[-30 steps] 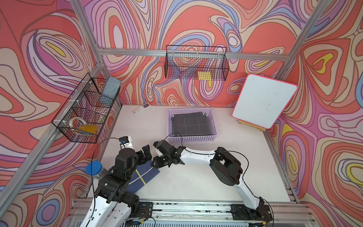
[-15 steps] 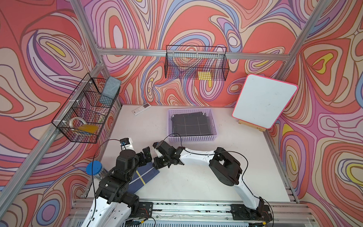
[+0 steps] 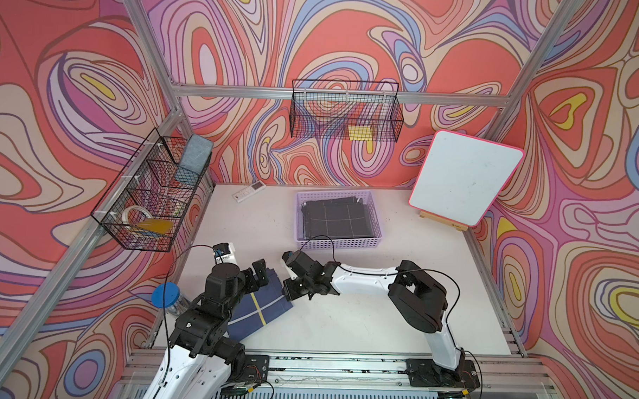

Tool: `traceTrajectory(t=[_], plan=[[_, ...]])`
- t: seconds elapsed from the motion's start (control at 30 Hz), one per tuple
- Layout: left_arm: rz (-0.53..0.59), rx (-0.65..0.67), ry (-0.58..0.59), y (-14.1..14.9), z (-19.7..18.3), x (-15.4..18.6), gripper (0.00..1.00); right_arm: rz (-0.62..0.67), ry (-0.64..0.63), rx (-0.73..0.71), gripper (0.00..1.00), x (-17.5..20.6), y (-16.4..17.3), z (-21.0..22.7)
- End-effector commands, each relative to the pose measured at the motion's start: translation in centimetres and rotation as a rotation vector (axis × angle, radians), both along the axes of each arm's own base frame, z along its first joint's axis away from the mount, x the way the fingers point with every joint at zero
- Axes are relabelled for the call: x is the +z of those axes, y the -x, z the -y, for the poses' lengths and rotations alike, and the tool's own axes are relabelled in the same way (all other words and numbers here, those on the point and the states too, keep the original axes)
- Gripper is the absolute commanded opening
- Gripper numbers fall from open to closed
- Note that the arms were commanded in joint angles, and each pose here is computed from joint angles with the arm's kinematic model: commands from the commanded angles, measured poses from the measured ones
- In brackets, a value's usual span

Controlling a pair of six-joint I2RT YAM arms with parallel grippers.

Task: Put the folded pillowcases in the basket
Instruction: Move the pillowcase to the center of the board.

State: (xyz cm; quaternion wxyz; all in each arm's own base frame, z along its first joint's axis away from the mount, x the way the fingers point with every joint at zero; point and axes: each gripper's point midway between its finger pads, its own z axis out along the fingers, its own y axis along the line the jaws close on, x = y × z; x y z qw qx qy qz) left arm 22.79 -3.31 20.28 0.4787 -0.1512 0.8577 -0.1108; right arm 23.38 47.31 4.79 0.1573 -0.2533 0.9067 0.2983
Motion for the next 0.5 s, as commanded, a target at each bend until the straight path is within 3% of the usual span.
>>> traceTrajectory(t=[0.0,0.47], plan=[[-0.066,-0.044,0.015,0.3,0.9,-1.9,0.99,0.046,0.035,-0.055,0.00,1.0,-0.3,2.3],[-0.209,-0.148,0.062,0.0,3.4,-5.3,0.99,0.048,0.136,-0.261,0.00,0.2,-0.3,13.4]])
